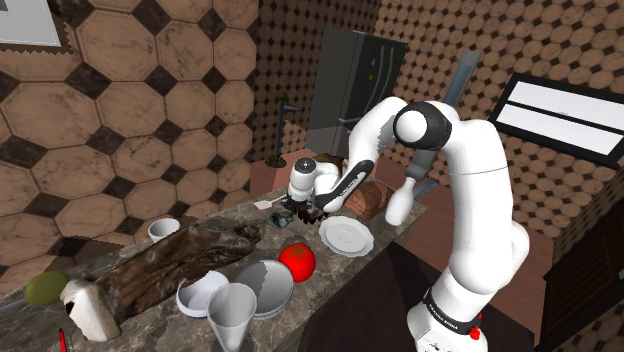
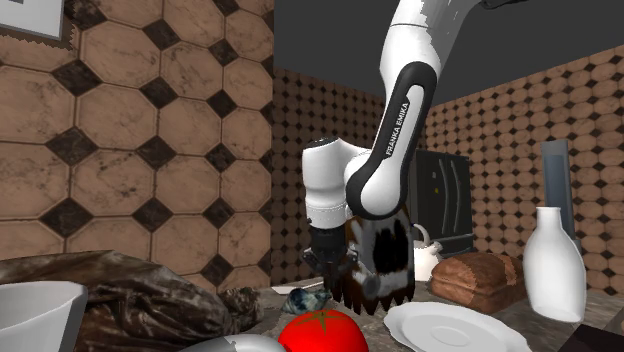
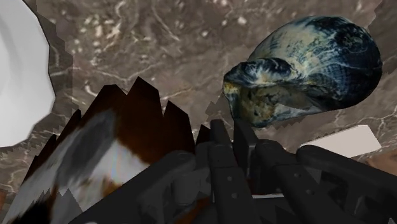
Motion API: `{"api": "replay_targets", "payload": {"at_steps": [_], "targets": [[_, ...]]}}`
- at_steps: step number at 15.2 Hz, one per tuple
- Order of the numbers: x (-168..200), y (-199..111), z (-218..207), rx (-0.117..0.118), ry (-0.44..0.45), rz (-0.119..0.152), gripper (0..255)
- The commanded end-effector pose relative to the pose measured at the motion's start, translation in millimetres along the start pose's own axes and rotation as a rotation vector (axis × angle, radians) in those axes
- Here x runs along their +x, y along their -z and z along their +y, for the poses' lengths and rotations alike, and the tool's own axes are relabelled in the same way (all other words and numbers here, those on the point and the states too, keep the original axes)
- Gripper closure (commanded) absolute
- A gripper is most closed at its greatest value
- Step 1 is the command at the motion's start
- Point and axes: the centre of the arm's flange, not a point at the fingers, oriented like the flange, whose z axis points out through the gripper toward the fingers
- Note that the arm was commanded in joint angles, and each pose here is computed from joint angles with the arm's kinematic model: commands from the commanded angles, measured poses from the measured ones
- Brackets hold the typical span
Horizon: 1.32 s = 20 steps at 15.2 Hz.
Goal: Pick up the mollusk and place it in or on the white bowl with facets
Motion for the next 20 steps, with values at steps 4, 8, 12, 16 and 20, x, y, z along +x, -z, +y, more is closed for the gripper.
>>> {"api": "replay_targets", "payload": {"at_steps": [4,8,12,16,20], "targets": [[0,0,0,0.0,0.0,0.0,255],[9,3,-14,-0.005,0.109,-0.049,0],[32,11,-77,-0.023,0.545,-0.246,0],[30,3,-105,-0.031,0.738,-0.333,0],[24,-17,-102,-0.031,0.738,-0.333,0]]}}
